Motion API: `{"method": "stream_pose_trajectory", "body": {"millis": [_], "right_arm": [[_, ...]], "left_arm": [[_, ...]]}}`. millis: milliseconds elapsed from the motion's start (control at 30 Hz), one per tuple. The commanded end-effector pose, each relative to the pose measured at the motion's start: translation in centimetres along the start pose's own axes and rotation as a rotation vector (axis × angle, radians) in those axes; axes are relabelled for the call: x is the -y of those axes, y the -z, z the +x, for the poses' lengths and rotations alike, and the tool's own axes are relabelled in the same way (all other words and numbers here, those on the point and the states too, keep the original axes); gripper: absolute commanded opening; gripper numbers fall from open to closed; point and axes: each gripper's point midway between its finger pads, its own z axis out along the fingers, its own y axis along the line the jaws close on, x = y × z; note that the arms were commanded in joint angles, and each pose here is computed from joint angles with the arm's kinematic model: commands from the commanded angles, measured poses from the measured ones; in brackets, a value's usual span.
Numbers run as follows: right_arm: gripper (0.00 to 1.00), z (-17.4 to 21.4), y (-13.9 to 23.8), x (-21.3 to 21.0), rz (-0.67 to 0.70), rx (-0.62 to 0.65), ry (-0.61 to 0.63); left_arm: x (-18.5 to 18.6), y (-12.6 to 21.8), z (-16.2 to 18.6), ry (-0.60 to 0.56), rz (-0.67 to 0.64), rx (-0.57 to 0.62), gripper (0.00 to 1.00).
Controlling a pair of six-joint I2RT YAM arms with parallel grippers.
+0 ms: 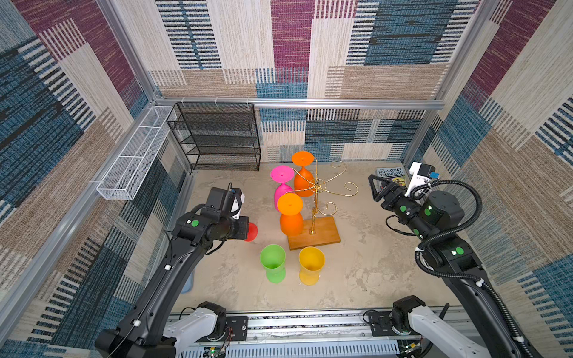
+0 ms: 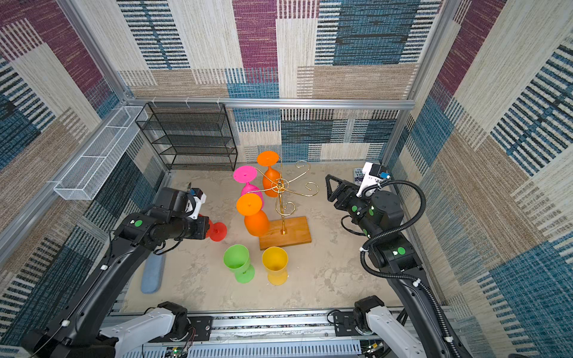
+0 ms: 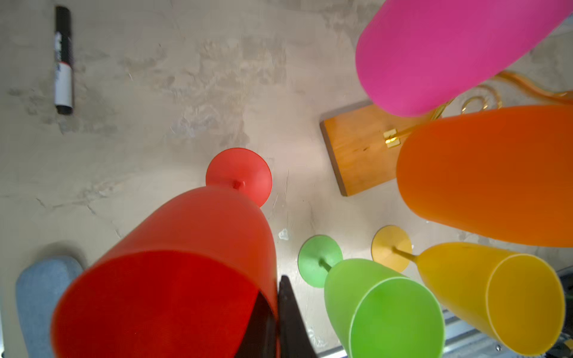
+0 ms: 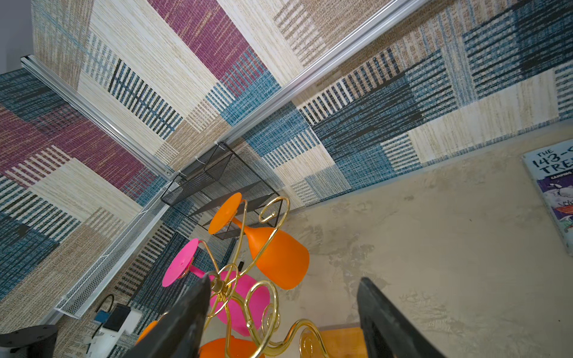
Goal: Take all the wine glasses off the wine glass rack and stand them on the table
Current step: 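Lower the red glass beside the green glass with the left gripper while the right withdraws, then open the left gripper and move it toward the lower orange glass on the rack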
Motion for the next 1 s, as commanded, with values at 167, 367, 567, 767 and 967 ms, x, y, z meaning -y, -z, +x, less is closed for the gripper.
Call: {"method": "stream_pose_trajectory", "body": {"millis": [167, 367, 567, 767, 967], "right_arm": [[0.76, 0.2, -0.8, -0.4, -0.026, -0.013, -0.003], [0.76, 0.5, -1.2, -0.2, -0.026, -0.019, -0.007], [0.76, 0.7, -1.3, 0.0, -0.024, -0.024, -0.005], [0.76, 1.0, -1.5, 0.3, -0.017, -0.028, -0.006], [0.76, 1.2, -1.7, 0.2, -0.025, -0.038, -0.01]], "left_arm": [[1.4, -3.3, 1.2, 0.006, 0.033, -0.15, 0.0], [1.5, -4.9, 1.1, 0.001, 0.002, -0.191, 0.0], [1.6, -5.7, 0.7, -0.001, -0.019, -0.207, 0.0], [2.1, -6.1, 0.2, -0.007, -0.008, -0.214, 0.0], [2.9, -6.3, -0.1, -0.014, 0.014, -0.22, 0.15]]}}
